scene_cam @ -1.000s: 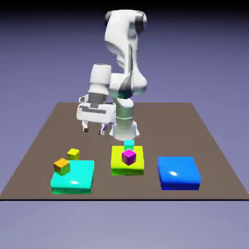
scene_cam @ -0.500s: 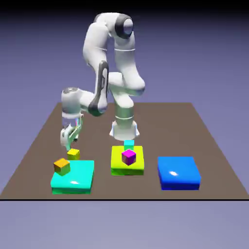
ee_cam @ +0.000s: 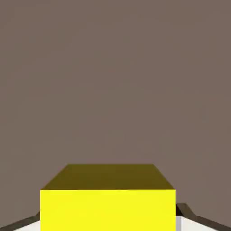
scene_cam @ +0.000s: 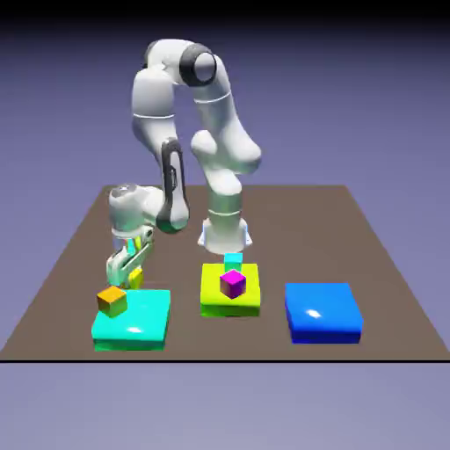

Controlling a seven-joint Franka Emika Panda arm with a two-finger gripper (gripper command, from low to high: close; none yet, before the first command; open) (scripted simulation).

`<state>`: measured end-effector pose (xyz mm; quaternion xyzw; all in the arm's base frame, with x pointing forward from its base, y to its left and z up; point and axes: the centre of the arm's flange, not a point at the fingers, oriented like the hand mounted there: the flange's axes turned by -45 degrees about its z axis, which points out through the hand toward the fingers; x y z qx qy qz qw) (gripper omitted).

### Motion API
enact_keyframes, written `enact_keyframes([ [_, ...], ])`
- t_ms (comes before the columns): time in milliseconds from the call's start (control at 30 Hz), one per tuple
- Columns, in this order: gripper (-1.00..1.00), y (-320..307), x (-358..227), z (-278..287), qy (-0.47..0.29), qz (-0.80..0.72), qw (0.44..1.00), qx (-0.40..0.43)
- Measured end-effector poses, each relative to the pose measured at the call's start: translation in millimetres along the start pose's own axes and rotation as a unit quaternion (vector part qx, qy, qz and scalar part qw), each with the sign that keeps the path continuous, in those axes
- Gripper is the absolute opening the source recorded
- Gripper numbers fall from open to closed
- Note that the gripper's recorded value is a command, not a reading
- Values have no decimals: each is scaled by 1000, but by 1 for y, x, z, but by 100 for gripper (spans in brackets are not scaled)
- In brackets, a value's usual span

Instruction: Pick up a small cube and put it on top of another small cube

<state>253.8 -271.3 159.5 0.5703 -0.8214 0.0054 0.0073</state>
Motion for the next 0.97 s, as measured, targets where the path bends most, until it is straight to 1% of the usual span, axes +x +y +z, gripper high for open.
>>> enact_keyframes([
  [100, -100, 1, -1, -27, 0, 0, 1000, 0],
  [167, -100, 2, -1, -33, 0, 0, 1000, 0],
  [267, -100, -33, -73, -63, -7, -120, 993, 7],
  [400, -100, -50, -158, -104, -11, -253, 967, 12],
  [500, -100, -45, -231, -134, -9, -359, 933, 12],
  [600, -100, -23, -302, -161, -3, -461, 887, 10],
  [633, -100, -15, -317, -167, -1, -483, 875, 9],
  [667, -100, -15, -317, -167, -1, -483, 875, 9],
  [833, -100, -17, -317, -107, 1, -483, 876, 8],
  [867, 100, -16, -317, -97, -1, -483, 875, 9],
  [933, 100, -16, -317, -97, -1, -483, 875, 8],
  [967, 100, -17, -317, -108, 1, -483, 876, 8],
])
